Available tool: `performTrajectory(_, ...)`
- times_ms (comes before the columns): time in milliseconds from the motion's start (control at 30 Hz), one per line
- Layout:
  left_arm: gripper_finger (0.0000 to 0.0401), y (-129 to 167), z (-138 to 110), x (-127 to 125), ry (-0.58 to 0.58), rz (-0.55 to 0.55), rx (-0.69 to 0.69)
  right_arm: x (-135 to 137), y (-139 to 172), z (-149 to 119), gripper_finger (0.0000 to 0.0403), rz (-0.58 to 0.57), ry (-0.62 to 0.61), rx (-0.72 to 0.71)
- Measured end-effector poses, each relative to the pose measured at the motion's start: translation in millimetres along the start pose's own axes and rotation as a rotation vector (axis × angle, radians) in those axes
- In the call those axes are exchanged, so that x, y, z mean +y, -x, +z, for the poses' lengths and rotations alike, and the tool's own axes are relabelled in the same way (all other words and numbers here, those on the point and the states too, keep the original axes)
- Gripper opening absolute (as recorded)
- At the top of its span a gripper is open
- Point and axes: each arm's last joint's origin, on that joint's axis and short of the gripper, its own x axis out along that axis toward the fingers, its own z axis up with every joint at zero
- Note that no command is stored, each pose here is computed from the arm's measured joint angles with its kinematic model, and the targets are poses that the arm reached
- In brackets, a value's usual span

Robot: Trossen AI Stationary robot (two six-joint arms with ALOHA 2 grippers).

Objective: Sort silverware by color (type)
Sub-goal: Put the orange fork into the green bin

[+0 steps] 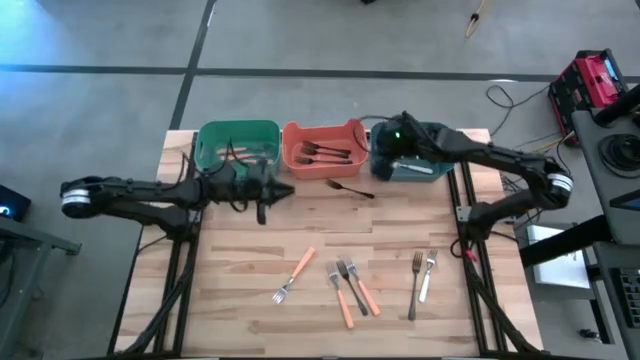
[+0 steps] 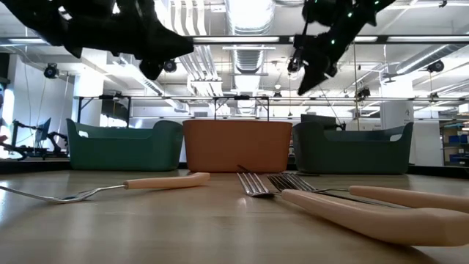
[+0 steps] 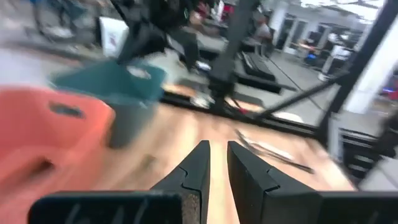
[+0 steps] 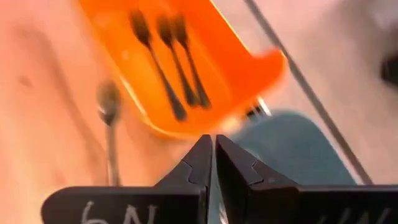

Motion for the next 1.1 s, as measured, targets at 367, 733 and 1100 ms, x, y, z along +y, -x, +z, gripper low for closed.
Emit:
performTrajectory(367,0.0038,-21,-49,-50,0.107,0.157,0.198,57,30,-11,0.0013,0.129,0.053,-0.428)
performTrajectory(733,0.0038,-50,-98,-108,-0.053,0.318,0.334,60,39,-11,0.0013,0.154,0.022,-0.454)
performTrajectory(1100,0.0042,-55,-127,-140,-0.025,0.351,0.341,82,14,-15,0.0013,0.206,0.044,-0.360)
